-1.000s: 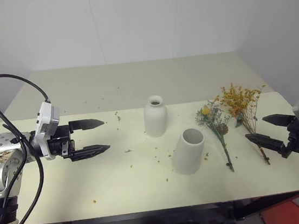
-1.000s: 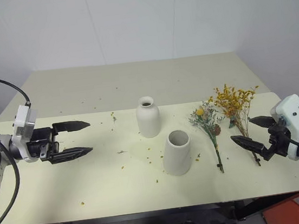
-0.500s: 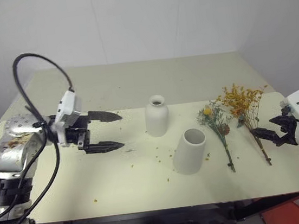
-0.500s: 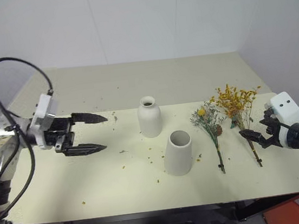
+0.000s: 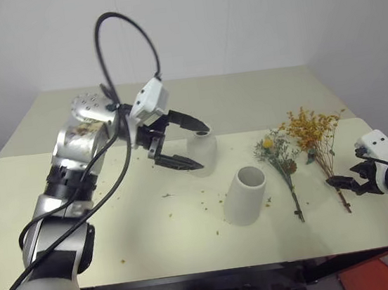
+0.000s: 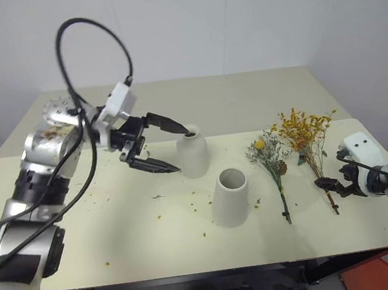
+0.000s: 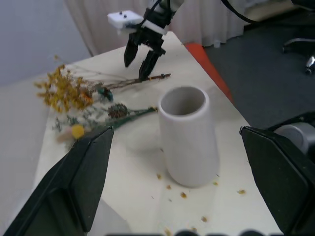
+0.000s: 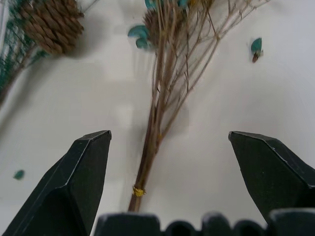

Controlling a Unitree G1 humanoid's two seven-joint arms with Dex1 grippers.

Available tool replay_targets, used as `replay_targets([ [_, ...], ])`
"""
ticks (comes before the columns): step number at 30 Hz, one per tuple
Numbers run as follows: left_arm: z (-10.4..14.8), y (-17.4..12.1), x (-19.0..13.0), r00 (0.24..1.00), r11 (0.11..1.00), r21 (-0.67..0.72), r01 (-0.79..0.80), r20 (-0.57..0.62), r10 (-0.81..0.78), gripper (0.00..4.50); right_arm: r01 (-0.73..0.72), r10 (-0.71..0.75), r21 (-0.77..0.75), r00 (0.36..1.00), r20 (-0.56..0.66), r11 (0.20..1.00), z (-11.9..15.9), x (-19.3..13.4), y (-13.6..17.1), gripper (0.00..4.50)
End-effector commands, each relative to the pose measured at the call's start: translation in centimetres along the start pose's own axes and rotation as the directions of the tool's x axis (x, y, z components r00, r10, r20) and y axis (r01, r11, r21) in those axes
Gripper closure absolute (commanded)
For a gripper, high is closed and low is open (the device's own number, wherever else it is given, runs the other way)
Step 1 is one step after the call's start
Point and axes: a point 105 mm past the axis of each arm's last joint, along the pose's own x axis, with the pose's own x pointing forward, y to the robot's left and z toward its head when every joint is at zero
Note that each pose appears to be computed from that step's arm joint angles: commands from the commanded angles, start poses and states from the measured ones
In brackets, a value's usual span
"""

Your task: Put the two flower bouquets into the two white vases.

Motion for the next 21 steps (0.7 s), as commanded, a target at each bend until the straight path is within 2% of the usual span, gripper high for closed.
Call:
replay_targets([
  [1,1.8,1.0,1.1,0.999,0.996,0.074,0.047,-0.025,-0.045,0.02,-0.002,0.003,-0.03,1.0,0.015,1.0,0.6,0.3,-0.5,0.0],
  [6,2.3,1.2,2.9,0.991,0.986,0.114,0.12,-0.065,-0.113,0.02,-0.038,0.038,-0.025,0.999,-0.003,0.999,0.5,1.4,-0.3,0.0],
  [9,2.3,1.3,4.0,0.986,0.979,0.134,0.154,-0.084,-0.143,0.0,-0.039,0.038,-0.022,0.999,-0.032,0.999,0.2,2.3,-0.6,0.61],
  [20,2.1,0.8,5.5,0.974,0.968,0.136,0.211,-0.108,-0.197,0.0,-0.091,0.09,-0.013,0.995,-0.053,0.996,0.4,2.9,0.1,4.44],
  [21,2.1,0.7,5.5,0.974,0.968,0.135,0.212,-0.109,-0.199,0.0,-0.092,0.091,-0.013,0.994,-0.053,0.996,0.5,2.9,0.1,4.48],
])
